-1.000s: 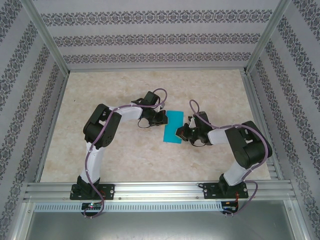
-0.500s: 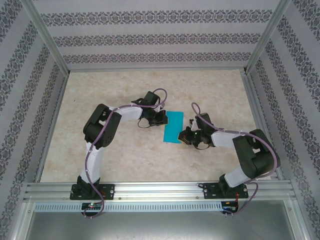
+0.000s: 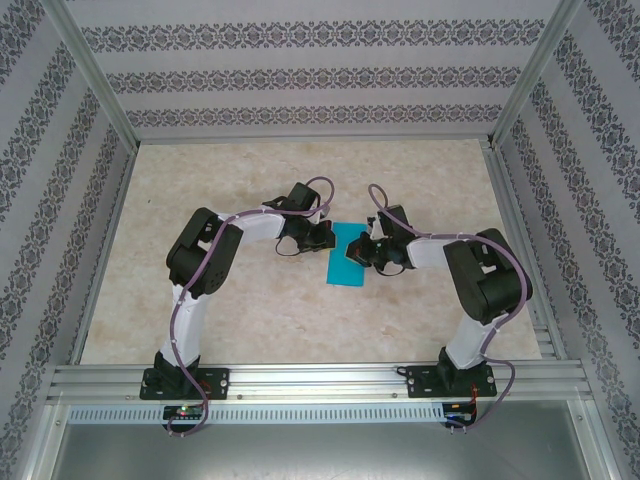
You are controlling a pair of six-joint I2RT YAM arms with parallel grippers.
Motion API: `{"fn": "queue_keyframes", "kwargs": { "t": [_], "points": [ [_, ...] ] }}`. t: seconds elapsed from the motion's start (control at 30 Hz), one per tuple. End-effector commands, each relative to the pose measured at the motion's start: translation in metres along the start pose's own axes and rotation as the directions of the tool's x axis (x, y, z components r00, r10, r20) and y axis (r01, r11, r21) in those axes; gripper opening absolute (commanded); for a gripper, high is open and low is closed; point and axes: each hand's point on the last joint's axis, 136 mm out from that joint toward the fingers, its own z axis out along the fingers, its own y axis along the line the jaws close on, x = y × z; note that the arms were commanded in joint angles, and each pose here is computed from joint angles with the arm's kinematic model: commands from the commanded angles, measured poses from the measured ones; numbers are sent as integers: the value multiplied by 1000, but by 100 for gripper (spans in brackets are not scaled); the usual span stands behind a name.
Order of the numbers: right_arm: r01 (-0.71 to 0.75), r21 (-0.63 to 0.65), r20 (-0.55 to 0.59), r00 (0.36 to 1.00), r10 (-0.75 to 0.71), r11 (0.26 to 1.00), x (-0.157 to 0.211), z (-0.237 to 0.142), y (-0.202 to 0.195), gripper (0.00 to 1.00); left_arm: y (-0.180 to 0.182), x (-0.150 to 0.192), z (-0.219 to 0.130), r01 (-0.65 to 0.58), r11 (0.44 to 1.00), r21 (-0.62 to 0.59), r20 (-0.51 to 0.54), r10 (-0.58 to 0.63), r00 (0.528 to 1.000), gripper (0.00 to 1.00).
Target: Fold a paper plane with a square sheet of paper (pick it up from the middle)
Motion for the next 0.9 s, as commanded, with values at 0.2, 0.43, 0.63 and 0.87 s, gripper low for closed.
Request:
{"fn": "queue_keyframes", "kwargs": {
  "t": [0.2,0.43,0.63,0.87],
  "points": [
    [92,13,-120,989,-90,996,60,-11,-33,4,122,76,24,130,912,-388,-152,-203,967,0],
    [66,36,-126,990,-61,997,83,-24,-48,4,121,75,24,129,913,-386,-151,-201,968,0],
    [45,50,-92,995,-41,998,79,-21,-43,4,101,62,19,93,939,-332,-147,-149,978,0],
    [-27,75,90,996,21,997,55,-1,-1,3,25,3,-31,38,982,-185,7,-38,999,16]
  ]
}}
